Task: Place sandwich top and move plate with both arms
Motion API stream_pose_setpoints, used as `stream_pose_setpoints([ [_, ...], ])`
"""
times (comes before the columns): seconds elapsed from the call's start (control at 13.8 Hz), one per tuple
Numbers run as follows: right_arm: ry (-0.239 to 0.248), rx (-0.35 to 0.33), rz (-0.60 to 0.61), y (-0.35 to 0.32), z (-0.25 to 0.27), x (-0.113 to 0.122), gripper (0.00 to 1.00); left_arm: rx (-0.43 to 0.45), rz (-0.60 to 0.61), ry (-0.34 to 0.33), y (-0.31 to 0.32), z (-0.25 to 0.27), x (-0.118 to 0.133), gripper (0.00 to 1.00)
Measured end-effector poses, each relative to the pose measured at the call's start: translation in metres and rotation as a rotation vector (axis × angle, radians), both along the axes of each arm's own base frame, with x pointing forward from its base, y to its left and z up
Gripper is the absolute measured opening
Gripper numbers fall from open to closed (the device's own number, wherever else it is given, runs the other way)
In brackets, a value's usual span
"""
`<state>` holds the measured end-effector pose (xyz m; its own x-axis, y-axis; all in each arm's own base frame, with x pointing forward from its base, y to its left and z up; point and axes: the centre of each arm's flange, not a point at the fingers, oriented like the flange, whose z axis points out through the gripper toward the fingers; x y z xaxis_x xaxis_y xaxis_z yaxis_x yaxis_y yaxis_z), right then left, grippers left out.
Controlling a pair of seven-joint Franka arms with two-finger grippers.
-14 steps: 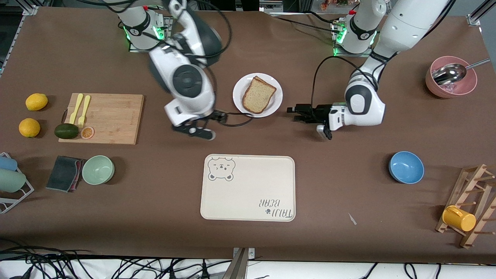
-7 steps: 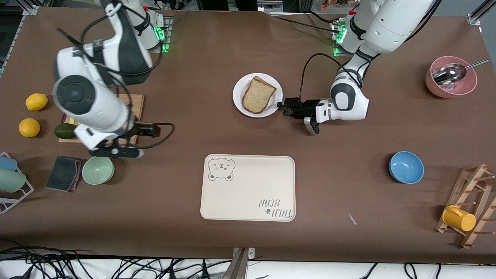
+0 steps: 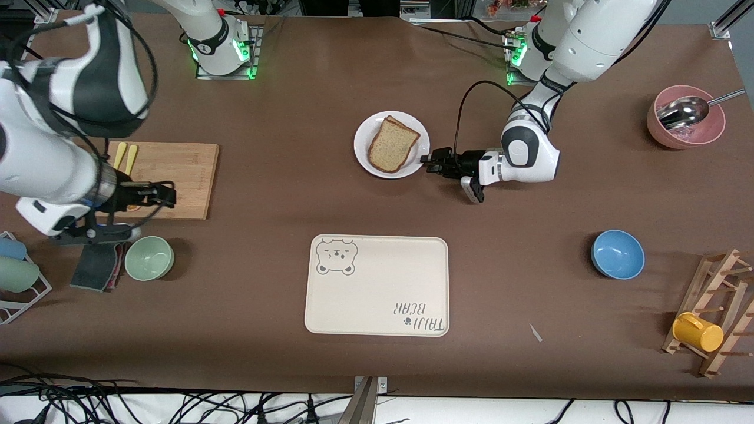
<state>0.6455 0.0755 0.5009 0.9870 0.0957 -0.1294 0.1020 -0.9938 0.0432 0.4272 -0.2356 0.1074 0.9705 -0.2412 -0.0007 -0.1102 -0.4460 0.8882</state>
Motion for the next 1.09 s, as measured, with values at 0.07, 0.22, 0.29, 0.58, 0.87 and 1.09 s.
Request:
stream_pose_setpoints([
  [0.07,-0.001,0.006,0.004,0.0,0.006,-0.003,1.0,-0.003,-0.004,0.0,-0.002,0.001,-0.001,0.56],
  [0.22,0.003,0.021,0.016,0.002,0.017,-0.01,1.0,-0.004,-0.008,-0.003,-0.004,0.003,-0.002,0.55],
  [0.29,0.001,0.036,0.018,0.0,0.022,-0.013,1.0,-0.004,-0.008,-0.005,-0.004,0.005,-0.002,0.55],
  [0.58,-0.035,0.074,-0.042,-0.054,0.049,-0.022,1.0,-0.003,-0.012,-0.001,-0.004,0.004,-0.006,0.52],
  [0.87,-0.134,0.078,-0.073,-0.099,0.097,-0.043,1.0,-0.004,-0.023,0.007,-0.007,0.003,-0.012,0.44],
  [1.09,-0.115,0.045,-0.048,-0.09,0.098,-0.079,1.0,-0.006,-0.026,0.009,-0.009,0.003,-0.014,0.4],
])
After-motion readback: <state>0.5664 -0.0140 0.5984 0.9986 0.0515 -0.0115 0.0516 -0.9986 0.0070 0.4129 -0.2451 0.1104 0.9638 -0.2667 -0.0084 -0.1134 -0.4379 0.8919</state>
